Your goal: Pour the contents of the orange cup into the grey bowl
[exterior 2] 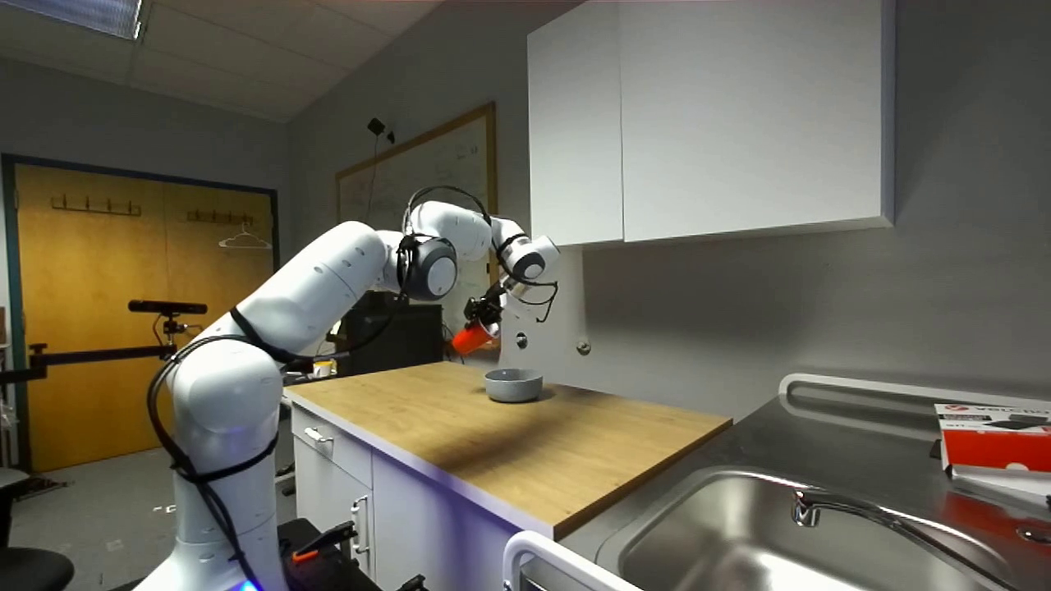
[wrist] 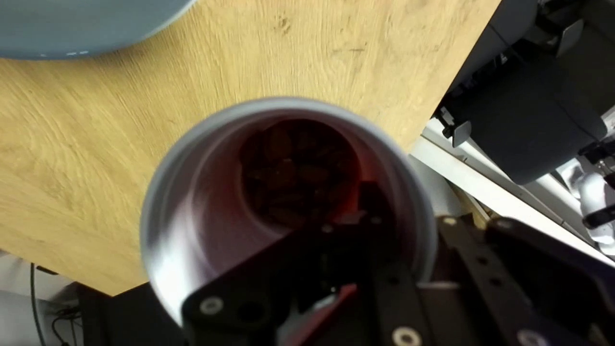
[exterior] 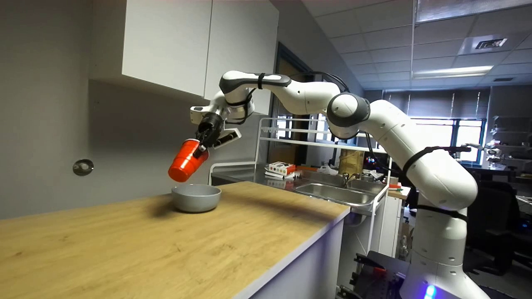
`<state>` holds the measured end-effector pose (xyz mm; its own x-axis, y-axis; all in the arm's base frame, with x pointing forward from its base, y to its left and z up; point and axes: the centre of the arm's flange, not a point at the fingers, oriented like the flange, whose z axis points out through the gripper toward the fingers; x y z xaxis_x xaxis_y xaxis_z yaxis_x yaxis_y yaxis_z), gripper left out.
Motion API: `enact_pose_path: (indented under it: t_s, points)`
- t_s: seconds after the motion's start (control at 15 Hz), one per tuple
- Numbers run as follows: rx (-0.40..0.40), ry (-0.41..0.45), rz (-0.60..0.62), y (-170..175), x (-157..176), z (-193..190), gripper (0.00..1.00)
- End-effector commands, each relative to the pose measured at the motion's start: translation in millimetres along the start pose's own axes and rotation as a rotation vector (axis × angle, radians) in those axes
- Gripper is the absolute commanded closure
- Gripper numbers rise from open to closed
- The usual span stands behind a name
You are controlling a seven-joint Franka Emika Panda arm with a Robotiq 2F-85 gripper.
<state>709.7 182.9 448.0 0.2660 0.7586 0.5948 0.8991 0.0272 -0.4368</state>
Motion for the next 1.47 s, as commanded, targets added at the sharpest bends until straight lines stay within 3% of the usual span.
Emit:
enact_pose_path:
  t_s: [0.0, 0.27, 0.73, 1.4]
  points:
    - [0.012, 0.132, 0.017, 12, -3, -24, 0.96]
    - [0.037, 0.246, 0.045, 23, -14, -34, 0.96]
    - [0.108, 0.407, 0.088, 41, -19, -19, 0.96]
    - [0.142, 0.615, 0.128, 54, -32, -32, 0.96]
